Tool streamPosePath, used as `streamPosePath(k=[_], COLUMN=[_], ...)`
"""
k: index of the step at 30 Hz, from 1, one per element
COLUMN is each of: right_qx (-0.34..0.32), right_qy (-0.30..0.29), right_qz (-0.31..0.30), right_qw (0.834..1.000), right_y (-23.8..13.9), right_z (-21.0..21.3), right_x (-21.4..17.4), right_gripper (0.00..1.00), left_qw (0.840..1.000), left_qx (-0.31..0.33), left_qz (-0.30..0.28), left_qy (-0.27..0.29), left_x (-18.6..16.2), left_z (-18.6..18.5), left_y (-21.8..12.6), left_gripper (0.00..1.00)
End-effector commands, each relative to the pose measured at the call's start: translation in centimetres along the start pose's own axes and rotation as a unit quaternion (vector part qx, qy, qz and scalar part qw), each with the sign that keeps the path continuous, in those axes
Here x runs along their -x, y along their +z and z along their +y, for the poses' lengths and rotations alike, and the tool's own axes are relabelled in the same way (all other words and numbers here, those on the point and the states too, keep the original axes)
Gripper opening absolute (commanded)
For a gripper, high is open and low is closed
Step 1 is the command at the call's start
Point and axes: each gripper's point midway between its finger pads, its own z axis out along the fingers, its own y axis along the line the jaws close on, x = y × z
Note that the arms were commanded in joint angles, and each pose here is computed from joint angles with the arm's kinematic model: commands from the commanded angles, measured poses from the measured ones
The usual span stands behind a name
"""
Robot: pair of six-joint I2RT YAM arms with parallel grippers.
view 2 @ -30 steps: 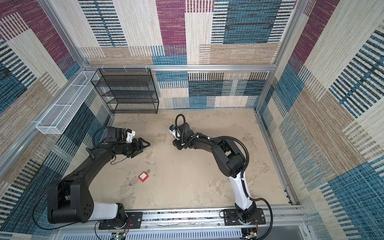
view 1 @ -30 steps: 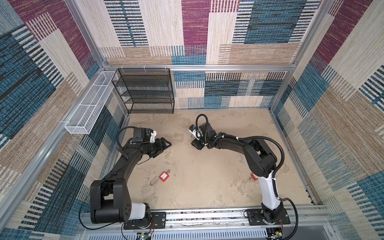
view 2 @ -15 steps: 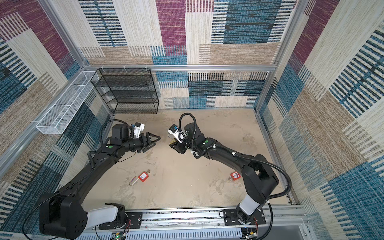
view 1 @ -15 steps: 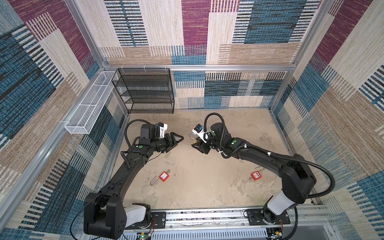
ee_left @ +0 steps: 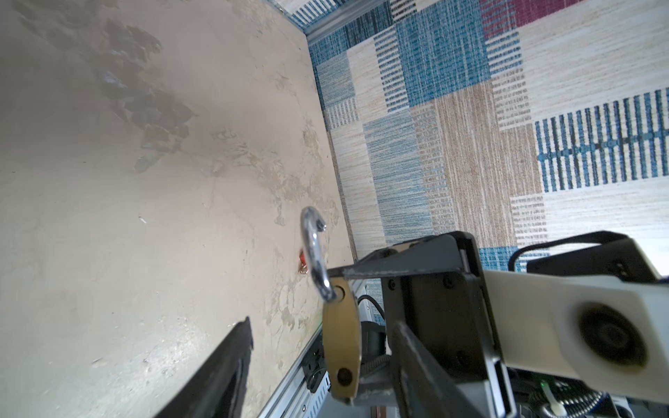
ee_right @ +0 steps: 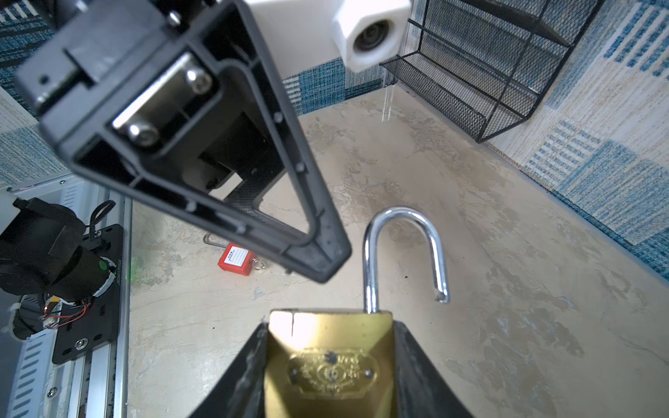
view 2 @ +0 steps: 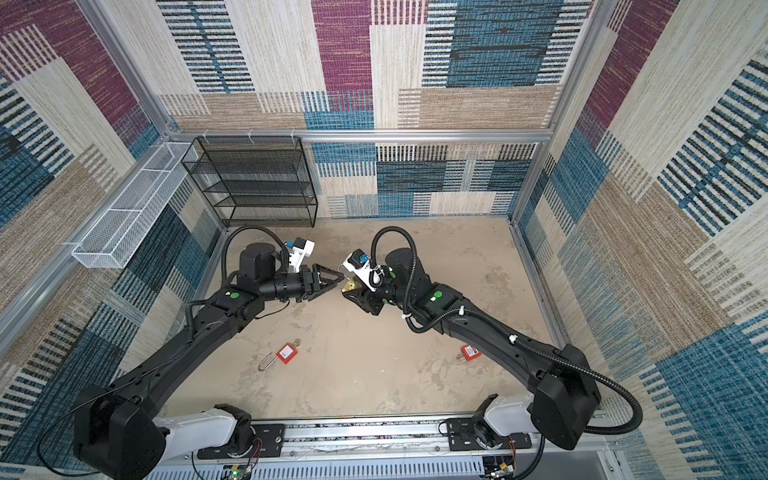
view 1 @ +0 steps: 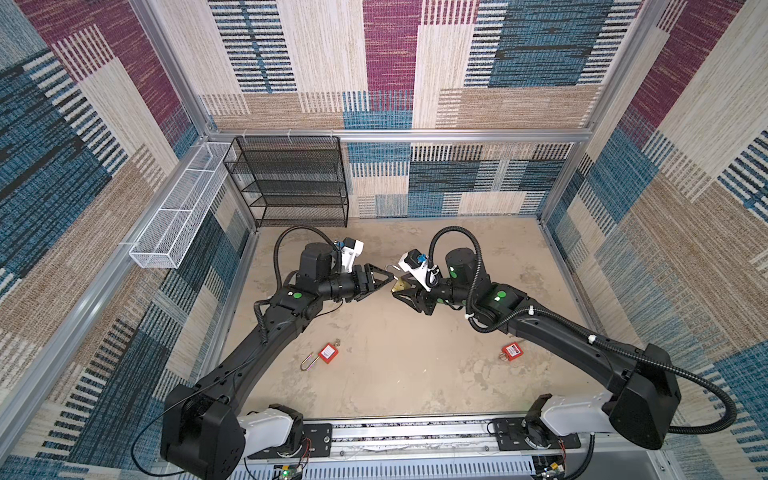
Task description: Lock with the key
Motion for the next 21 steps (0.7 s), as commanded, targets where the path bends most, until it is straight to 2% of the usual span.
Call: streamPosePath(k=[1,6,12,14,21], right_qx=[-0.014,-0.01,-0.019,-0.022,-0.025], right_qy=[-0.022,-0.031,-0.049,-0.056,-0.074], right_qz=[-0.019,-0.022,-0.029,-0.029,-0.034], right_qw=[0.999,0.999,0.998,0.998,0.996], right_y=[-0.5,-0.4,-0.1,0.1,0.5], right_z=[-0.3,-0.2,-0.7,-0.8,-1.1], right_x=[1.3,1.5,2.1,2.2,2.4], right_gripper=[0.44,0.43,0.43,0.43,0.41], left_qw=[1.0,1.0,0.999,0.999,0.999], left_qx=[-0.026,-0.027,-0.031,-0.031,-0.033], left_qz=[0.004,0.015,0.025,0.024,0.024], left_qy=[0.001,0.0,-0.008,-0.008,-0.006], left_x=[0.2,-0.5,-0.9,-0.8,-0.7], left_z=[-1.6,-1.4,-1.4,-1.4,-1.4], left_y=[0.6,1.2,1.7,1.8,2.0], left_gripper=[0.61,0.57,0.47,0.47,0.21])
